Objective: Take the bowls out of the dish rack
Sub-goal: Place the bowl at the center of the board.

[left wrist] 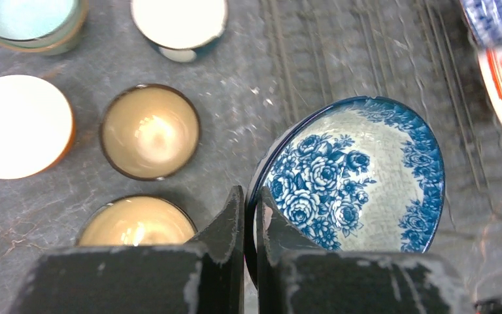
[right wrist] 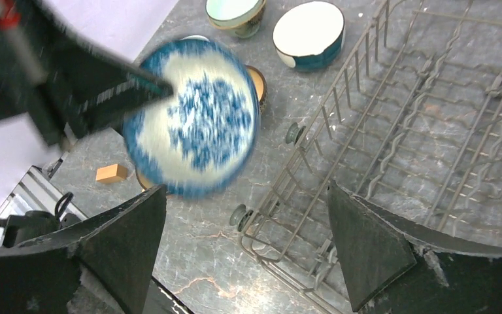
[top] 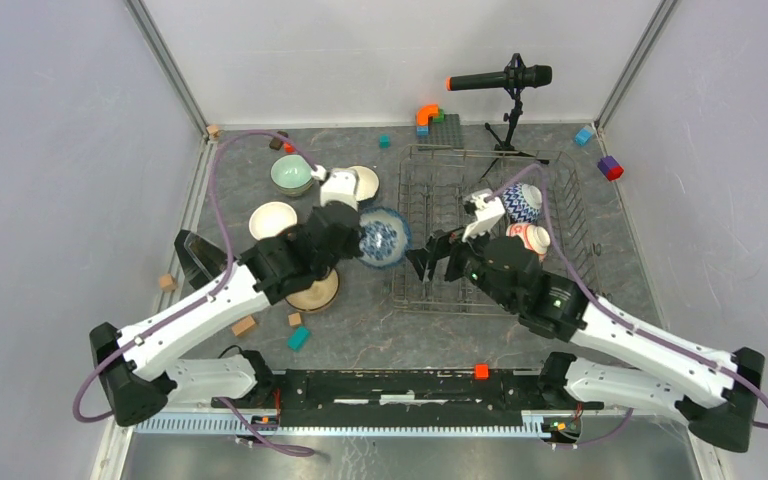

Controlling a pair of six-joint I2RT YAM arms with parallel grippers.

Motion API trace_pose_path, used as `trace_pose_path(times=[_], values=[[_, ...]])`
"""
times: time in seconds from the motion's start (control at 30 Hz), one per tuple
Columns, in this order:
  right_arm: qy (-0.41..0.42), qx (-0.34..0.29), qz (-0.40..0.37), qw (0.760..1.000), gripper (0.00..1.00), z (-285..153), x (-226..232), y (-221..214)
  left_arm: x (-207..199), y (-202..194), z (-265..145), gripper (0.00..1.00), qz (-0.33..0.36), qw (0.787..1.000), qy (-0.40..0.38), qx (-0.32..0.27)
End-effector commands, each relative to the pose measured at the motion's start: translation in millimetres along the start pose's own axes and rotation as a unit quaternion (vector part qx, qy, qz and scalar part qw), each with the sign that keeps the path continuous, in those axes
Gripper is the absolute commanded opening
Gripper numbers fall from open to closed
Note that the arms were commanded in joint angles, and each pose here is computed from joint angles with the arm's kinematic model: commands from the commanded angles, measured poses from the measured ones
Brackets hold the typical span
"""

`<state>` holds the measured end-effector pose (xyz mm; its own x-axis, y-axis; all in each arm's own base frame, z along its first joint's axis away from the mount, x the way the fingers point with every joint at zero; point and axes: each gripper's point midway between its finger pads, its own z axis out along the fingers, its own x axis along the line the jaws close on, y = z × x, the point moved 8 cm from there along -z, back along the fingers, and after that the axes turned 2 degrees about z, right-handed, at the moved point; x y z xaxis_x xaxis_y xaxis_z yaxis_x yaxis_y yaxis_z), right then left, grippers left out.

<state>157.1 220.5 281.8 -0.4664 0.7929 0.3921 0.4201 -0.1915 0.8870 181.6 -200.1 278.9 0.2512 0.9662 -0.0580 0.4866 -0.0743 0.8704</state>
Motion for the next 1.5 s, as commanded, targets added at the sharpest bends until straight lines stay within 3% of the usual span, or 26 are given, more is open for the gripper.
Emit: trace_pose_path(times=[0.0,0.2,0.43,0.7,0.83,1.03,1.3,1.47], values=[[0.023,-0.036,-0.042,0.998,0.96,-20,-12,1,30,55,12,0.02,-0.108,0.992,0.011,-0.059],[0.025,-0.029,-0.07,0.997,0.95,-30,-38,-36,99,74,37,0.02,-0.223,0.966,0.106,-0.082],[0.044,-0.031,-0.062,0.997,0.94,-33,-56,-72,180,76,66,0.02,-0.332,0.905,0.245,-0.107],[0.059,-0.045,-0.064,0.995,0.93,-42,-66,-85,245,91,92,0.02,-0.38,0.842,0.36,-0.13],[0.067,-0.059,-0.069,0.994,0.93,-45,-68,-85,248,95,90,0.02,-0.375,0.843,0.366,-0.121],[0.066,-0.065,-0.077,0.993,0.93,-45,-70,-88,227,75,49,0.02,-0.377,0.86,0.324,-0.113],[0.068,-0.048,-0.094,0.992,0.93,-41,-68,-89,203,-9,-20,0.02,-0.386,0.857,0.338,-0.05],[0.068,-0.042,-0.09,0.993,0.93,-39,-68,-91,192,-48,-29,0.02,-0.403,0.855,0.326,0.003]])
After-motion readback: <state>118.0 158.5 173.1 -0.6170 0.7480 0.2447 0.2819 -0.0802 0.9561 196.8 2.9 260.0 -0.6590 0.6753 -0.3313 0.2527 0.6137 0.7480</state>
